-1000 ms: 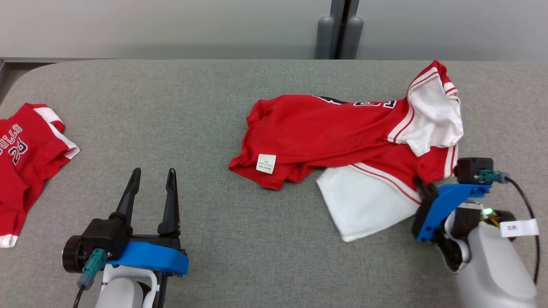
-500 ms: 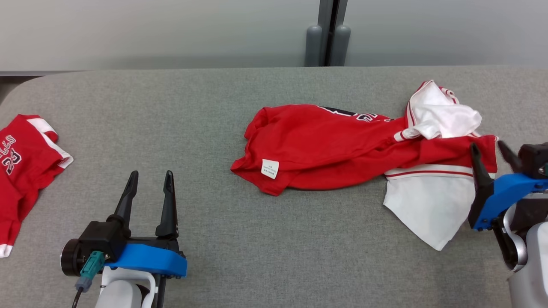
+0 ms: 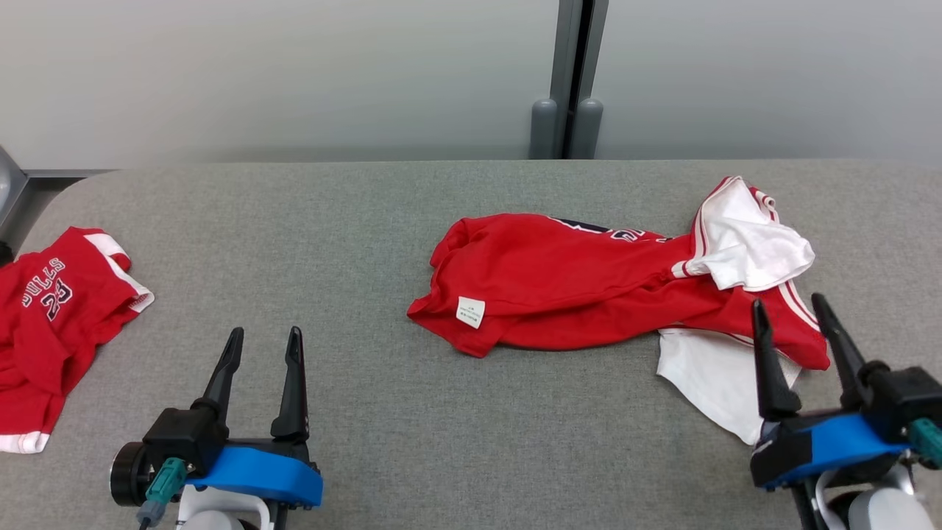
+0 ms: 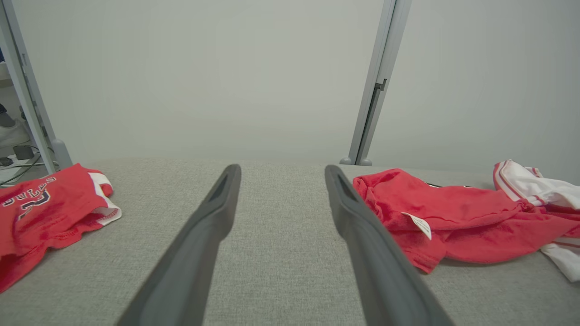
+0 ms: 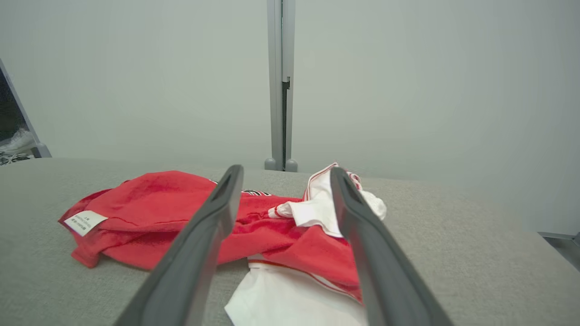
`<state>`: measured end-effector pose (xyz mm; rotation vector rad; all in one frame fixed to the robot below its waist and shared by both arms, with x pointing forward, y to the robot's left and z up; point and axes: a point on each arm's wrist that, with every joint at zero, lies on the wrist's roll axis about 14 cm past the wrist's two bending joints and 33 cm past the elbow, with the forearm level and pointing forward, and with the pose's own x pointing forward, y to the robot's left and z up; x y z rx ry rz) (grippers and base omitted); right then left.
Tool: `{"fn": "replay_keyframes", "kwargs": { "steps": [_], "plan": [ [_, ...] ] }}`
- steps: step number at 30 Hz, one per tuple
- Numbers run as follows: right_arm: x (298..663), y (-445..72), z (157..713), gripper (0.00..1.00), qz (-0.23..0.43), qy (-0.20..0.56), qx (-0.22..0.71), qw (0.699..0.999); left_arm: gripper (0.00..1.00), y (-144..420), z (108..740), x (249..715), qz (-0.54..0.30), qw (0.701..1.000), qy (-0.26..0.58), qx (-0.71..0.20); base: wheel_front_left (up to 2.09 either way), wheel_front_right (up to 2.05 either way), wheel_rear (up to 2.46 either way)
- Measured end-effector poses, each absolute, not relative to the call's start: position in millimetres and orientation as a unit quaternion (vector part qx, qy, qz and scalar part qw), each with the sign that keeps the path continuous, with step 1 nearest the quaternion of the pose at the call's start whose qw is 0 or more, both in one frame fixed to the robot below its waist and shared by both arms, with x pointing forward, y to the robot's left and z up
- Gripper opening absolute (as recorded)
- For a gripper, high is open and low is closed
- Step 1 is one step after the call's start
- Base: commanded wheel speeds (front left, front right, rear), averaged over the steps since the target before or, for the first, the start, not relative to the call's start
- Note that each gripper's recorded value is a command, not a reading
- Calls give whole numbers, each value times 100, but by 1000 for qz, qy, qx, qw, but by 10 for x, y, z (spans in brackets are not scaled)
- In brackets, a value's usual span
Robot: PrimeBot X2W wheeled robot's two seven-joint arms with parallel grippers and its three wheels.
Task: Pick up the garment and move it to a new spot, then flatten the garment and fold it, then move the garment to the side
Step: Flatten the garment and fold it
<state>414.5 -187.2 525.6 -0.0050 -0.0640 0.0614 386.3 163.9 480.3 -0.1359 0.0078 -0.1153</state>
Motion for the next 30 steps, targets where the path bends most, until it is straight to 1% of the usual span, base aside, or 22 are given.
{"fn": "replay_keyframes", "kwargs": {
  "steps": [2, 5, 10, 14, 20, 24, 27, 30],
  "plan": [
    [4039, -1798, 5220, 100, 38, -31, 9, 999, 100, 1638, 4809, 3844, -58, 996, 3, -68, 0, 0, 0],
    [3883, -1682, 5094, 100, 52, -9, 32, 998, 100, 1636, 4805, 3824, -59, 996, 4, -67, 0, 0, 0],
    [3851, -1662, 5080, 100, 54, -4, 38, 998, 100, 1540, 4735, 3840, -74, 995, 15, -62, 0, 0, 0],
    [3874, -1665, 5008, 100, 52, 10, 53, 997, 100, 1364, 4636, 3941, -101, 993, 36, -57, 0, 0, 0],
    [3930, -1612, 4854, 100, 57, 33, 66, 996, 100, 883, 4323, 4163, -173, 975, 127, -50, 0, 0, 0],
    [3982, -1595, 4813, 100, 59, 36, 71, 995, 100, 613, 4181, 4326, -213, 962, 168, -42, 0, 0, 0],
    [4023, -1597, 4775, 100, 58, 37, 76, 995, 100, 543, 4046, 4506, -226, 953, 200, -26, 0, 0, 0],
    [4030, -1632, 4739, 100, 51, 39, 83, 994, 100, 572, 3929, 4618, -216, 950, 223, -27, 0, 0, 0]
  ]
}}
